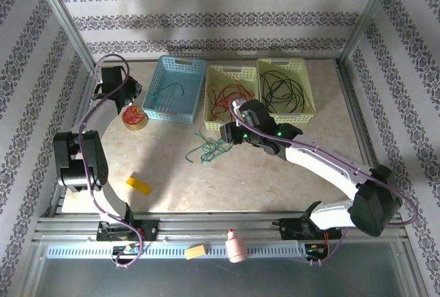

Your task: Untangle the cables

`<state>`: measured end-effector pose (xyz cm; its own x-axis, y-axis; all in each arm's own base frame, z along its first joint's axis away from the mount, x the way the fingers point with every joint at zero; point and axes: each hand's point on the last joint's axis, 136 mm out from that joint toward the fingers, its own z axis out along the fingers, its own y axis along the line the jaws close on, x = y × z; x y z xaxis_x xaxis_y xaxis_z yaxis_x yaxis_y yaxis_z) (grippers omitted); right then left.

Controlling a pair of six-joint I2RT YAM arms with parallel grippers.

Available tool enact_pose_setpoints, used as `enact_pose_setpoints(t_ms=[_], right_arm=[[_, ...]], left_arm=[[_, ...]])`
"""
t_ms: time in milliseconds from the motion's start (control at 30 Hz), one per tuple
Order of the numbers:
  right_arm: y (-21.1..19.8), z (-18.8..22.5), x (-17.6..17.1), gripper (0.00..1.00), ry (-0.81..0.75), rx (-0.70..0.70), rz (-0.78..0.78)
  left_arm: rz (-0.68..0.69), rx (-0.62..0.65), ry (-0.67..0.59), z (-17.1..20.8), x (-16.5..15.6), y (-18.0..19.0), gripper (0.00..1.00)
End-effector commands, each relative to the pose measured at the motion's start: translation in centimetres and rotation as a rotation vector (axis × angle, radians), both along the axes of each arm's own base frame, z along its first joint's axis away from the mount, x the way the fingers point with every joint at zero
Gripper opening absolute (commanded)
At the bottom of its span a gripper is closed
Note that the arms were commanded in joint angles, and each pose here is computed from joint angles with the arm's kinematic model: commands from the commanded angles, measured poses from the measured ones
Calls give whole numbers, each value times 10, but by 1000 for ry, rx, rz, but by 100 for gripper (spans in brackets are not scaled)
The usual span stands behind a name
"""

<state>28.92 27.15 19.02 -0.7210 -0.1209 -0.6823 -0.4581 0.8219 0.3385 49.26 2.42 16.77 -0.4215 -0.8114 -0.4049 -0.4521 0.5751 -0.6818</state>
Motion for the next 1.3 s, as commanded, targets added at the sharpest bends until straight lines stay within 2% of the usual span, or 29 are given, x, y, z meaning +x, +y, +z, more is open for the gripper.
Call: enact_pose_setpoints(t_ms=[0,100,200,333,467,533,567,600,667,800,900,1133,1267], right_arm=[[-3,5,5,39,-14,19,-21],[-1,5,6,40,-10,20,-18],[-2,7,6,40,-14,22,-21],[-5,10,5,39,-23,24,-30],[-9,9,2,40,-22,20,-36],[-11,7,1,40,-17,15,-41],[-11,7,0,39,-15,14,-41],[-11,6,-1,39,-12,14,-39],[-10,4,-2,40,-1,11,-31],[-7,-13,-10,42,45,-11,9],[-6,-28,-14,43,86,-36,25],[0,-45,-21,48,150,-51,65],[1,-53,-27,50,176,-71,93]], left_arm=[[-184,-2,-148,46,13,-46,0],[-295,-7,-180,51,20,-85,0],[-367,18,-170,40,28,-114,0],[-321,21,-132,13,47,-111,0],[-267,91,-94,-2,67,-97,1],[-267,132,-93,2,73,-94,45],[-269,158,-97,7,74,-92,61],[-278,190,-109,15,74,-92,73],[-293,265,-124,32,69,-92,80],[-381,479,-122,65,38,-106,86],[-499,573,-78,64,-2,-136,87],[-822,355,-74,-9,-113,-232,86],[-933,294,-61,-47,-156,-254,86]])
